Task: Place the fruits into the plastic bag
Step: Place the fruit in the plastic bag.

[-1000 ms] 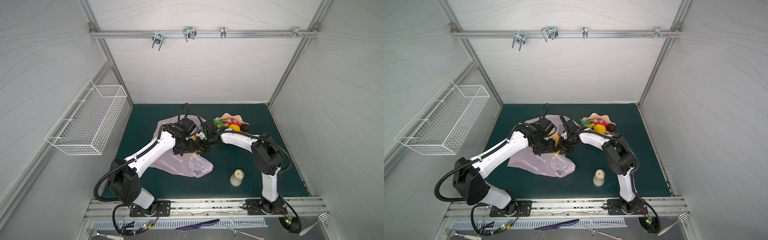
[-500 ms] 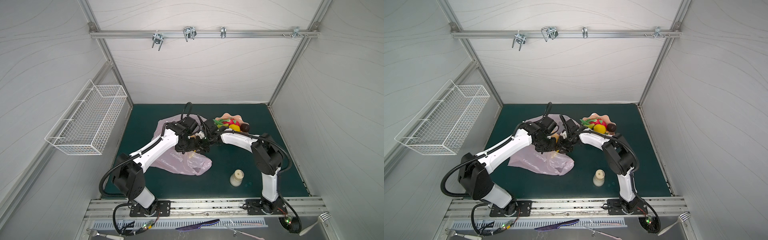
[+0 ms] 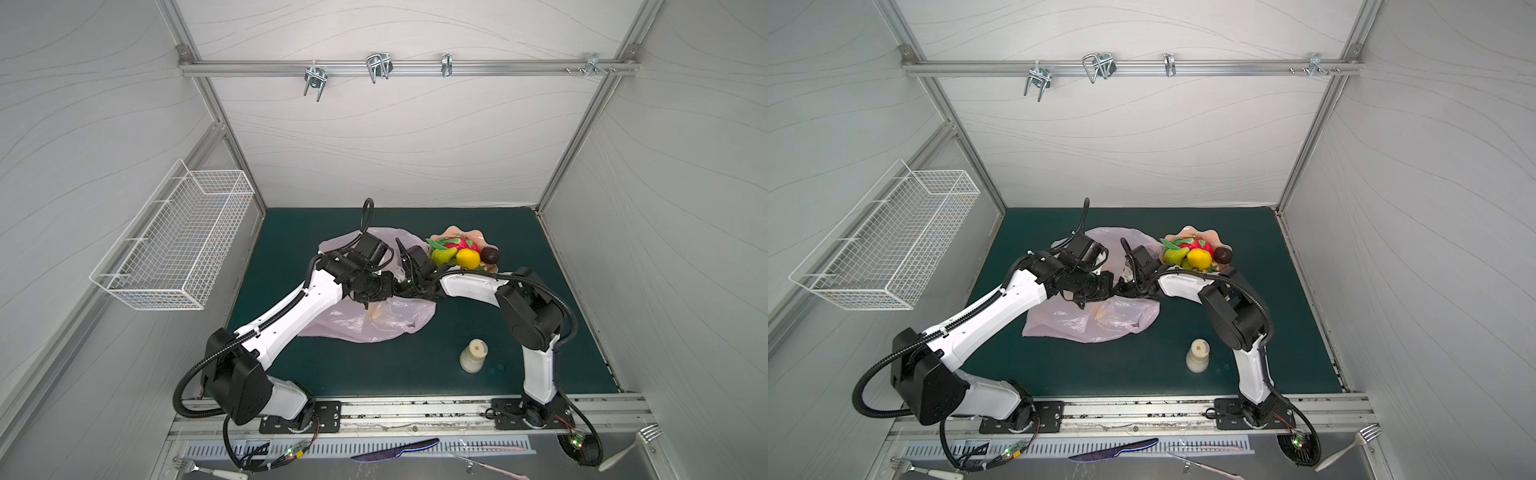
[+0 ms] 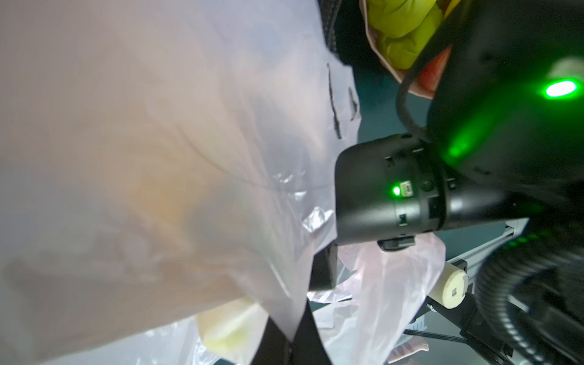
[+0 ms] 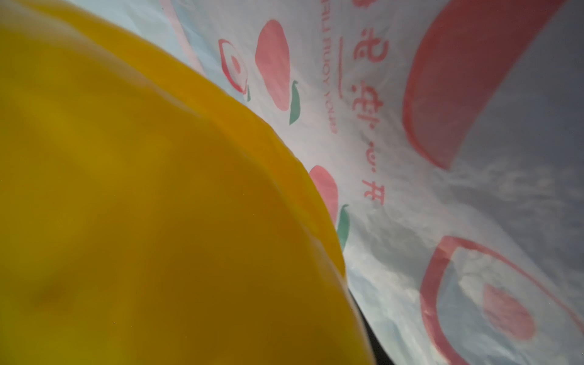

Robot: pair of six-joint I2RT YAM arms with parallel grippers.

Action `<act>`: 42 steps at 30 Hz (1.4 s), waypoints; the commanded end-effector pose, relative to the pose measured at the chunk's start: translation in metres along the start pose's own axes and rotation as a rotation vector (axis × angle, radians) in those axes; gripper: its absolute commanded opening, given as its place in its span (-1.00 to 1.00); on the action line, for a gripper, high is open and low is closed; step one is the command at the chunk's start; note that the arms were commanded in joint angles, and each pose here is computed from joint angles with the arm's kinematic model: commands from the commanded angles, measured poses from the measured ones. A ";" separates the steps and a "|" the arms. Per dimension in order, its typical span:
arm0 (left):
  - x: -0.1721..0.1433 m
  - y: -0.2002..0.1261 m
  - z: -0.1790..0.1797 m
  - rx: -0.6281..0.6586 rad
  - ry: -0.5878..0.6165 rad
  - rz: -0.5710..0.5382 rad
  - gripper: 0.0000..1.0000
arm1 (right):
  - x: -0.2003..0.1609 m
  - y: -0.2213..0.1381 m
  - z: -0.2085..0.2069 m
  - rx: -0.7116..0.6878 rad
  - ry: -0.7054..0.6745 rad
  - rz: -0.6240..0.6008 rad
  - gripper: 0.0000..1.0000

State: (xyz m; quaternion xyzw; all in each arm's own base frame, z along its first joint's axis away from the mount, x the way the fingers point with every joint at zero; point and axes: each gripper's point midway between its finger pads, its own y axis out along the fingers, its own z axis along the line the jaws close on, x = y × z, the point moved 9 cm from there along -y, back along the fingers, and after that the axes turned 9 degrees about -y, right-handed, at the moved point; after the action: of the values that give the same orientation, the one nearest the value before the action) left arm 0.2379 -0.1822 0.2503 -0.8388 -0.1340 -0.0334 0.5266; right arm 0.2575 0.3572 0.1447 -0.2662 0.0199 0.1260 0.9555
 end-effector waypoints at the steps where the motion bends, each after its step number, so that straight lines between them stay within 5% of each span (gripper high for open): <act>1: 0.006 0.002 -0.008 -0.118 -0.002 -0.055 -1.00 | -0.002 0.018 0.003 0.060 0.008 0.056 -0.44; 9: 0.004 0.011 0.004 -0.194 -0.033 -0.076 -1.00 | -0.005 0.041 -0.009 0.085 0.013 0.151 -0.12; 11: 0.004 0.014 0.008 -0.208 -0.047 -0.075 -1.00 | -0.004 0.042 -0.010 0.097 0.005 0.164 0.15; 14: 0.003 0.013 0.012 -0.222 -0.057 -0.082 -1.00 | -0.004 0.041 -0.008 0.123 -0.011 0.180 0.96; 21: 0.010 -0.002 0.026 -0.247 -0.096 -0.107 -1.00 | -0.007 0.013 -0.010 0.093 -0.001 0.156 0.98; 42: 0.002 -0.035 0.048 -0.264 -0.074 -0.172 -1.00 | -0.052 -0.125 0.007 -0.363 -0.172 -0.156 0.98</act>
State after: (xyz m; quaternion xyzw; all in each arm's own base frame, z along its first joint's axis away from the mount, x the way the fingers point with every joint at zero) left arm 0.2285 -0.1268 0.2515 -0.8847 -0.2163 -0.0424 0.4109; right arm 0.2442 0.2683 0.2094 -0.3654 -0.0794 0.0882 0.9233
